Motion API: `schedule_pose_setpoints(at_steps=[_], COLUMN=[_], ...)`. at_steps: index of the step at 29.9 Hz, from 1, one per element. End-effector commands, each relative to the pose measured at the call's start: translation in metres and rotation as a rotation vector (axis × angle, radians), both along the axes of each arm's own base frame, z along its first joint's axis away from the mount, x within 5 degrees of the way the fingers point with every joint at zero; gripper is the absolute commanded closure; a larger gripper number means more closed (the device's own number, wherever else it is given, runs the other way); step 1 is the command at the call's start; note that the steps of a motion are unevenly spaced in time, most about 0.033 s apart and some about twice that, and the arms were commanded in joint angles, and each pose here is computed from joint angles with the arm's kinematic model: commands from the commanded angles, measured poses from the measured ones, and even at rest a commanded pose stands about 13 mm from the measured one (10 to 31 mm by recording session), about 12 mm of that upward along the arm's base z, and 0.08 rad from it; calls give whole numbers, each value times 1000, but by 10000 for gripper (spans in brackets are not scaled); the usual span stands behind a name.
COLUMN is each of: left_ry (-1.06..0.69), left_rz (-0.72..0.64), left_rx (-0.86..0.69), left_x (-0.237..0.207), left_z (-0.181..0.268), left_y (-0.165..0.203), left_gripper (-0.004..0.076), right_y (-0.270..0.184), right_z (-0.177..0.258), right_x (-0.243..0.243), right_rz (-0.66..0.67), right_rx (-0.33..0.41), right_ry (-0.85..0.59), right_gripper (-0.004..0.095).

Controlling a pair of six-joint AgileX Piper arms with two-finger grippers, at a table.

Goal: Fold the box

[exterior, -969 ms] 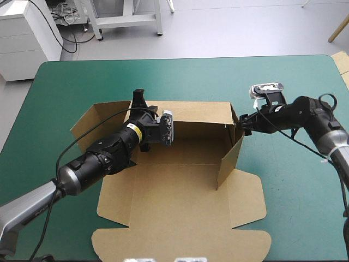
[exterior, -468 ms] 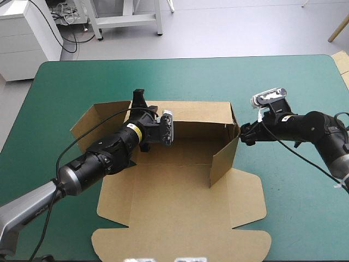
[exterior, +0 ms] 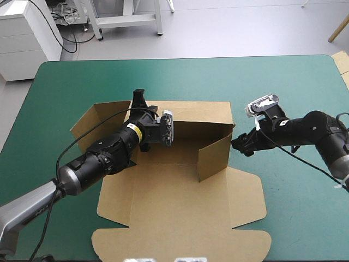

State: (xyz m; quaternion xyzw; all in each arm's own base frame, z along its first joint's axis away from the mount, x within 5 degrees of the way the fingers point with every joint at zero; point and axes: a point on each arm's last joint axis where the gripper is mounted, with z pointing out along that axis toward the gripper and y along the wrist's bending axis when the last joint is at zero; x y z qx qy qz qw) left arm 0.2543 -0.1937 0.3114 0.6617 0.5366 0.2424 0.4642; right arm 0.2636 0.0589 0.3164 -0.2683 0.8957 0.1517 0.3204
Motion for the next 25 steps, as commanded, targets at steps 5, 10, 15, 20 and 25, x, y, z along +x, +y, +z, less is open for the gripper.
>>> schedule_pose_setpoints(at_steps=[5, 10, 15, 20, 25], left_ry=[0, 0, 1, 18, 23], left_rz=[-13, -13, -14, -6, -3], left_rx=[-45, -45, -47, -66, -69], left_x=[-3, -3, -3, -3, -3], left_z=[5, 5, 5, 5, 5], left_y=[-4, -4, -4, -4, -4], left_gripper=[731, 731, 731, 731, 731], right_y=[4, 13, 33, 45, 46], right_z=[17, 20, 20, 15, 13], right_x=[-7, -9, -9, -3, 2], right_rz=[36, 92, 155, 153, 132], right_rx=[72, 119, 92, 17, -6], right_ry=[-38, -45, -108, -158, -192], right_gripper=[100, 100, 100, 144, 255])
